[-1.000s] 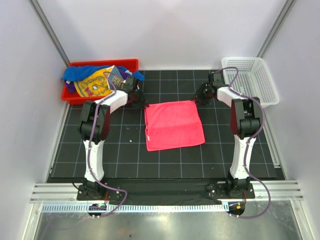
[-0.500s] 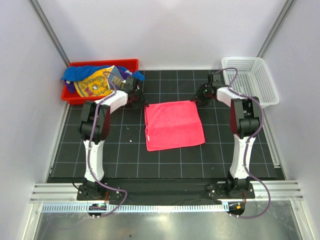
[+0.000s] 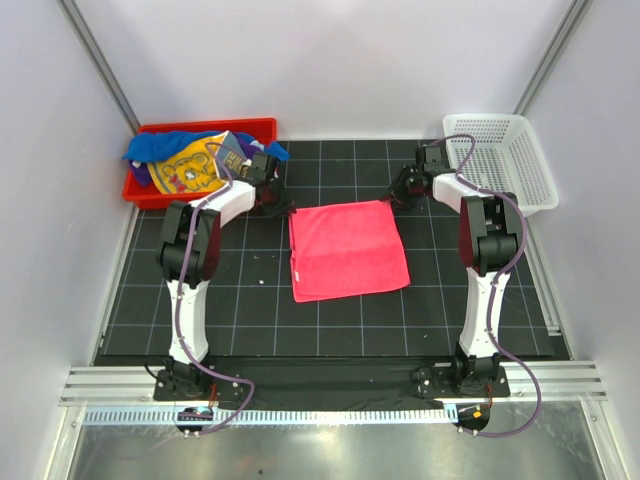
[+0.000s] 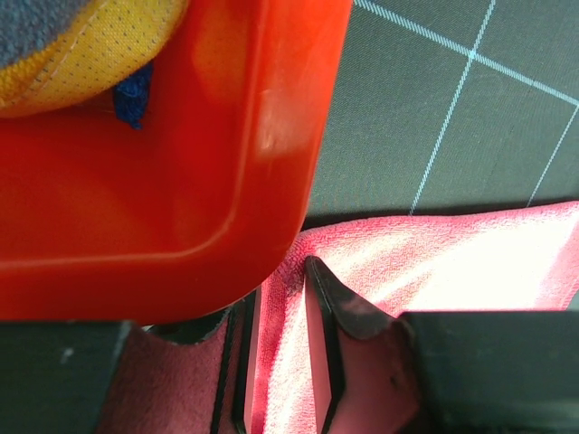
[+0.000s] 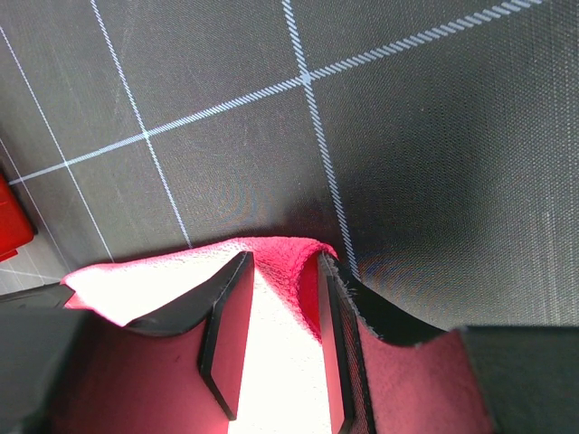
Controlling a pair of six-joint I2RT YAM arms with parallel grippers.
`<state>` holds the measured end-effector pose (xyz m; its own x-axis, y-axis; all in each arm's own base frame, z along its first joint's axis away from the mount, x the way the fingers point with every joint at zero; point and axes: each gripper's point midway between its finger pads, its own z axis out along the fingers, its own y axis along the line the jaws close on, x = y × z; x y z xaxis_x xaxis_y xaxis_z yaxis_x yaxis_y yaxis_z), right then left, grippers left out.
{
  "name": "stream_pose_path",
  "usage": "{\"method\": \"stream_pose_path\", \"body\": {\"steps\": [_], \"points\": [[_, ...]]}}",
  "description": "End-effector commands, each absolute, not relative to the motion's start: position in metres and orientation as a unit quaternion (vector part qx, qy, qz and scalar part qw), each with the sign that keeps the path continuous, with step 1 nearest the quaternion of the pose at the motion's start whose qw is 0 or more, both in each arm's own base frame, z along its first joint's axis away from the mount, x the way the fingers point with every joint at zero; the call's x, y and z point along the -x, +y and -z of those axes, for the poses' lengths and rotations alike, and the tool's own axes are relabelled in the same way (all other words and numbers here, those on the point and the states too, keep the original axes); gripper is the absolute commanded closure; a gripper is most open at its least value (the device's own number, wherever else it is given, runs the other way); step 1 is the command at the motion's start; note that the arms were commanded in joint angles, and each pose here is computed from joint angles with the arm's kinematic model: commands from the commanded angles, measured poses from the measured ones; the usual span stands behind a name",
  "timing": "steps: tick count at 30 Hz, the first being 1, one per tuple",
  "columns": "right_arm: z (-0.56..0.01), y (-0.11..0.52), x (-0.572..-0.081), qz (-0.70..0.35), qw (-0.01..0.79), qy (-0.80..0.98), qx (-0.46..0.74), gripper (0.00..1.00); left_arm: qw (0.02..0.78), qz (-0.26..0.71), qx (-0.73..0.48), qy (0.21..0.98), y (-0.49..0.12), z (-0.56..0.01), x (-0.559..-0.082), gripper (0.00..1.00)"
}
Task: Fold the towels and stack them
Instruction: Fold the towel
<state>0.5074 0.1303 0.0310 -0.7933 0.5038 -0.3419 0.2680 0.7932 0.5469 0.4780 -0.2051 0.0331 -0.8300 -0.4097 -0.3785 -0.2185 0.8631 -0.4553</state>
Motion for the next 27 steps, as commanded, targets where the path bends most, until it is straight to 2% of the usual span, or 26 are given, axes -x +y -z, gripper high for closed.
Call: {"method": "stream_pose_path", "body": {"steps": [1,9,19,24,27], "points": [[-0.029,0.131,-0.518,-0.238,0.255,0.913,-0.212,0.59,0.269,0.209,0.168,0.925,-0.207,-0.048,-0.496,0.71],[-0.026,0.129,-0.519,-0.232,0.258,0.912,-0.218,0.50,0.268,0.207,0.168,0.926,-0.206,-0.045,-0.496,0.78],[-0.015,0.125,-0.517,-0.227,0.250,0.912,-0.232,0.49,0.274,0.197,0.168,0.926,-0.203,-0.044,-0.498,0.88],[-0.009,0.122,-0.515,-0.223,0.245,0.913,-0.237,0.57,0.273,0.194,0.166,0.928,-0.202,-0.041,-0.497,0.96],[-0.006,0.121,-0.515,-0.221,0.244,0.914,-0.238,0.70,0.275,0.191,0.163,0.928,-0.201,-0.041,-0.497,1.00]]}}
